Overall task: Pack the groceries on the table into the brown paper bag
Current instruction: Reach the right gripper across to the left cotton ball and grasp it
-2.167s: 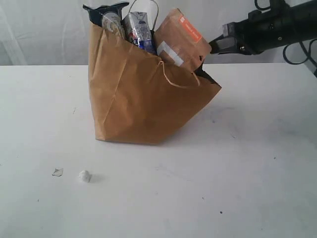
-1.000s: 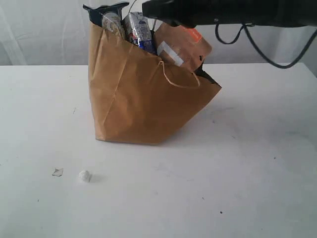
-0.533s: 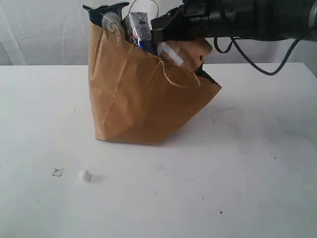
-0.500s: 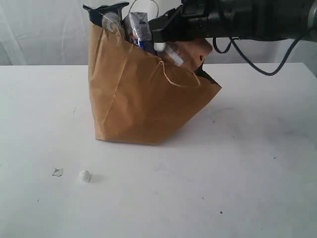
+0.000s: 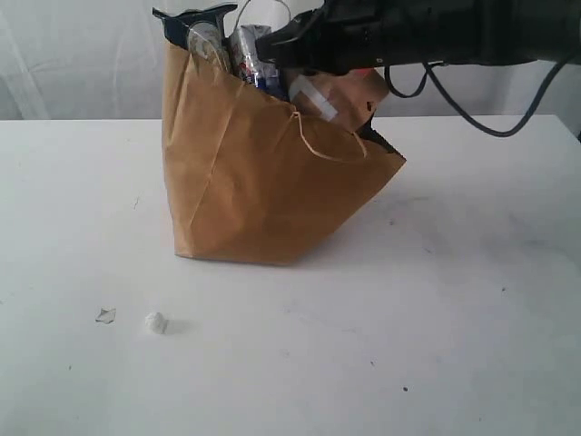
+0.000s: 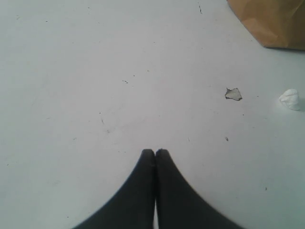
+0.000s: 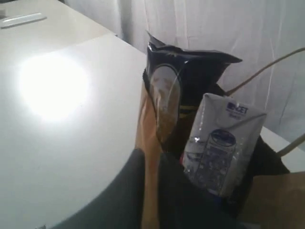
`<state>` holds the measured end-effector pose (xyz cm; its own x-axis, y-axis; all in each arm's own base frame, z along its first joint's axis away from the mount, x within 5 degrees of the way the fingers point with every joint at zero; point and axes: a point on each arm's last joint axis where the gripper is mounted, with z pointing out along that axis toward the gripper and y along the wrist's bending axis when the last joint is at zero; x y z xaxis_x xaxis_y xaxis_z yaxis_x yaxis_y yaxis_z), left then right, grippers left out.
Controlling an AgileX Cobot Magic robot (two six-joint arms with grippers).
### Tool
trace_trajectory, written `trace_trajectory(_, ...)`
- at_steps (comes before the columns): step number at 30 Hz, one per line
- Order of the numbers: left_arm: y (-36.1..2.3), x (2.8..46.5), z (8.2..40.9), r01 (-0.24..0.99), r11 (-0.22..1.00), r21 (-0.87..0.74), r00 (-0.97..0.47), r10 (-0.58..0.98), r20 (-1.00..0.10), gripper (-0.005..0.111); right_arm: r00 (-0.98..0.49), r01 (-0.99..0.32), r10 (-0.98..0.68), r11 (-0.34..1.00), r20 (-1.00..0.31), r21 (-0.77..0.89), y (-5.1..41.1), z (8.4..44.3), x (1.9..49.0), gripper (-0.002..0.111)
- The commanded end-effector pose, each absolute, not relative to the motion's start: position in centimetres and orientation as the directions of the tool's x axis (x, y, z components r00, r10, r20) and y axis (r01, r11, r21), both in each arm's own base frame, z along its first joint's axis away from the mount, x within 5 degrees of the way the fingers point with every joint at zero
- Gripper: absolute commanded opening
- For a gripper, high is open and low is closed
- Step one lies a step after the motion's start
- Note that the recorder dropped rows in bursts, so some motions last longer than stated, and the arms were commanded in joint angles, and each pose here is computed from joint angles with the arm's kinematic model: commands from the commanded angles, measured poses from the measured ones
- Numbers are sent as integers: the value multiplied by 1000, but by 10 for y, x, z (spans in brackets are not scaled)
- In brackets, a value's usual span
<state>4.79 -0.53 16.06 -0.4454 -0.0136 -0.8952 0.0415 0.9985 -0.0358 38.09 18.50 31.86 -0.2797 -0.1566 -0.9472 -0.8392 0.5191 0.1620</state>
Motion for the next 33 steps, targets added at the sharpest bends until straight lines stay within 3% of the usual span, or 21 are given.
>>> trace_trajectory(1,-6,47,157,47,998,-42,-460,-16,-888,0,-259,-875,-236,468,-937,124,184,320,373,0)
trace_trajectory(11,-6,47,157,47,998,-42,-460,-16,-888,0,-181,-936,-523,352,-833,-18,217,299,348,0)
trace_trajectory(19,-6,47,157,47,998,-42,-460,-16,-888,0,-25,-930,-598,309,-801,-201,280,276,331,0)
trace_trajectory(27,-6,47,157,47,998,-42,-460,-16,-888,0,-66,-989,-701,142,-710,-48,336,189,302,0)
trace_trajectory(33,-6,47,157,47,998,-42,-460,-16,-888,0,-43,-999,-727,52,-685,8,358,173,275,1)
